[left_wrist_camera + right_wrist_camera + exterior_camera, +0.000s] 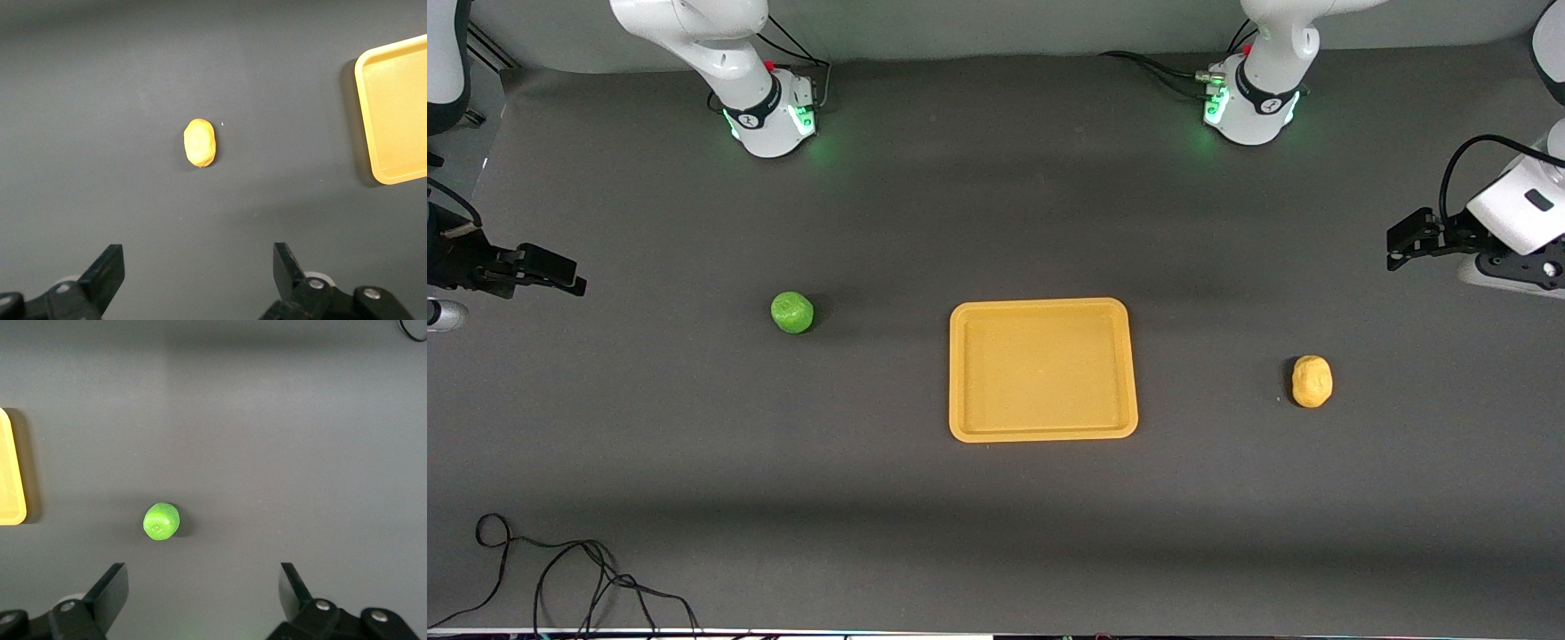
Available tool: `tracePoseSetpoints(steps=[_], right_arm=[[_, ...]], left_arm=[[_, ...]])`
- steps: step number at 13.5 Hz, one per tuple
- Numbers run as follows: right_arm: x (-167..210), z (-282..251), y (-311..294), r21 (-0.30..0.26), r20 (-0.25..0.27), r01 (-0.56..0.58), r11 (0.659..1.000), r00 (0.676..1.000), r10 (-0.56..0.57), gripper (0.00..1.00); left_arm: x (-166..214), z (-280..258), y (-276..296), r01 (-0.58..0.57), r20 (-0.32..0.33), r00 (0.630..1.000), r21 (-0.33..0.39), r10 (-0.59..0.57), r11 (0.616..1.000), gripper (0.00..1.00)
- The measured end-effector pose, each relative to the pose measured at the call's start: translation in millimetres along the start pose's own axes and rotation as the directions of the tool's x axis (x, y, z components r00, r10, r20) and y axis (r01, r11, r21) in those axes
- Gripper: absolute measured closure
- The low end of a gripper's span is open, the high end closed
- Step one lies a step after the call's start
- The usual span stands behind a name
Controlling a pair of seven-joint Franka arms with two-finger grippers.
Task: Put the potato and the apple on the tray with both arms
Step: 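Move the left gripper toward the yellow potato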
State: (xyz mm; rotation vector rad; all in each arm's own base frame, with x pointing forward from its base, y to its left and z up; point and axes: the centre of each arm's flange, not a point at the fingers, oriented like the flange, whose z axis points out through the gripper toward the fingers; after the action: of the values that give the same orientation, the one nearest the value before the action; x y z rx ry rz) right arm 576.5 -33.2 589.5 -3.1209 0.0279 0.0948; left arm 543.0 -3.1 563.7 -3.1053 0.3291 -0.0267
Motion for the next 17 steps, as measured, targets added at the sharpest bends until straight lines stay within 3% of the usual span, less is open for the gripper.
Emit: tracePoseSetpoints(steps=[7,9,13,16,17], right_arm=[[-0.1,0.0,1.4,-0.014,0.001,0.0,1.0,1.0,0.0,0.0],[-0.1,0.0,1.4,-0.014,0.001,0.0,1.0,1.0,0.0,0.0],[-0.1,0.4,1.4,-0.014,0.002,0.0,1.0,1.0,0.0,0.0],[-0.1,0.3,1.3,-0.014,0.002,0.0,1.0,1.0,0.0,0.0],[-0.1,0.3,1.3,-0.014,0.002,0.0,1.0,1.0,0.0,0.0]], left_arm=[[-1.0,6.1,-4.8,0.054,0.001,0.999,0.001,-0.054,0.999,0.0],[1.6,21.4,-10.9,0.064,-0.038,0.997,0.008,-0.063,0.998,0.0],[3.5,102.3,-14.5,0.07,-0.149,0.987,0.023,-0.066,0.997,0.0],[-0.1,160.5,-13.7,0.068,-0.117,0.991,0.01,-0.067,0.998,0.0],[5.8,181.2,-16.0,0.07,-0.135,0.988,0.007,-0.068,0.998,0.0]])
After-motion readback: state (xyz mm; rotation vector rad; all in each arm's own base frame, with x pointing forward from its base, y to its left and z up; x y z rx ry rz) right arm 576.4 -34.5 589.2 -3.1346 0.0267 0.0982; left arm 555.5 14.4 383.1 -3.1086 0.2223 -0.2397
